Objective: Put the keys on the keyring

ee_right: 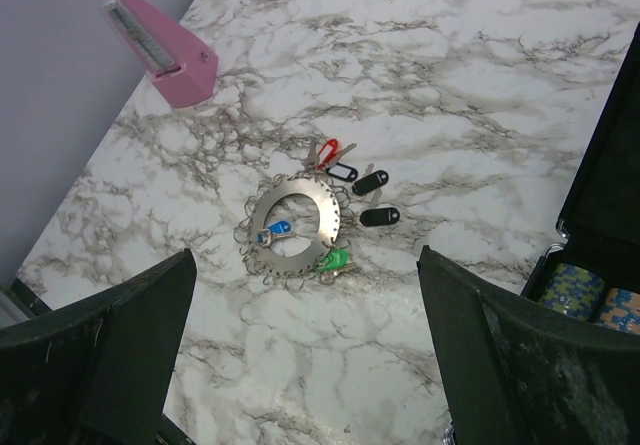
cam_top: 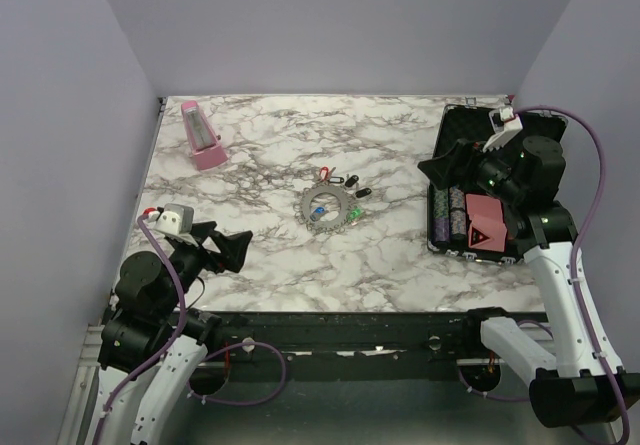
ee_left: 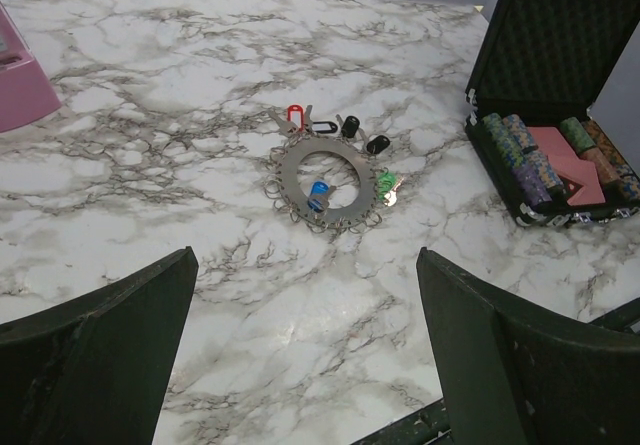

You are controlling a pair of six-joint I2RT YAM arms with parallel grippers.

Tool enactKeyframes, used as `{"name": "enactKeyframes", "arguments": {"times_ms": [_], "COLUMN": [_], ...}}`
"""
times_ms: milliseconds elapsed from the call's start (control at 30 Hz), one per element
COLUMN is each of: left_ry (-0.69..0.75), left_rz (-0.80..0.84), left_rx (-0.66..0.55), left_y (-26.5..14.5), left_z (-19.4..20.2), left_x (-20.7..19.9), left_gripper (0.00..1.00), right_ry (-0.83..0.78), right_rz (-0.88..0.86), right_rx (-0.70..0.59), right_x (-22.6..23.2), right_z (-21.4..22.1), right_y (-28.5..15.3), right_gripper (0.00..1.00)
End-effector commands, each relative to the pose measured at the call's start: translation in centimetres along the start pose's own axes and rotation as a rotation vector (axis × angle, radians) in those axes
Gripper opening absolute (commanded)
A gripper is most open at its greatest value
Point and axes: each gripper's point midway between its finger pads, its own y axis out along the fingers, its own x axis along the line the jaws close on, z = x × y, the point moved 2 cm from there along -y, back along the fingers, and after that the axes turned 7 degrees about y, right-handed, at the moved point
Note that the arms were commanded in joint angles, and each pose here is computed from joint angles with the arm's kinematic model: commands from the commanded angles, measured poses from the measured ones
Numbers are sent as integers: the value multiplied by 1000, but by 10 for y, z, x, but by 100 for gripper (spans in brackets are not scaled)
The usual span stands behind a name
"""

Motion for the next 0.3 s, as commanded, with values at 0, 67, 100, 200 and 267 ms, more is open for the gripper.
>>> {"name": "enactKeyframes", "arguments": {"times_ms": [0, 67, 100, 200, 267], "left_ry": [1, 0, 1, 0, 0], "left_rz": [-16, -15, -16, -11, -7], "left_rx": [-12, -15, -13, -16, -17], "left_y": [2, 3, 3, 3, 3], "left_z": [1, 0, 0, -1, 0], "left_x": [3, 3, 3, 2, 2], "left_gripper": [99, 99, 99, 99, 99], "right_ry": [-7, -8, -11, -15, -24], "right_rz": [25, 33, 34, 38, 29], "right_rx": [-37, -41, -39, -41, -39], "right_x": [-3, -3, -4, -4, -4], "right_z": [-7, -8, -8, -8, -8], "right_y": [-2, -4, -4, -4, -3], "right_gripper": [100, 100, 100, 100, 100]}}
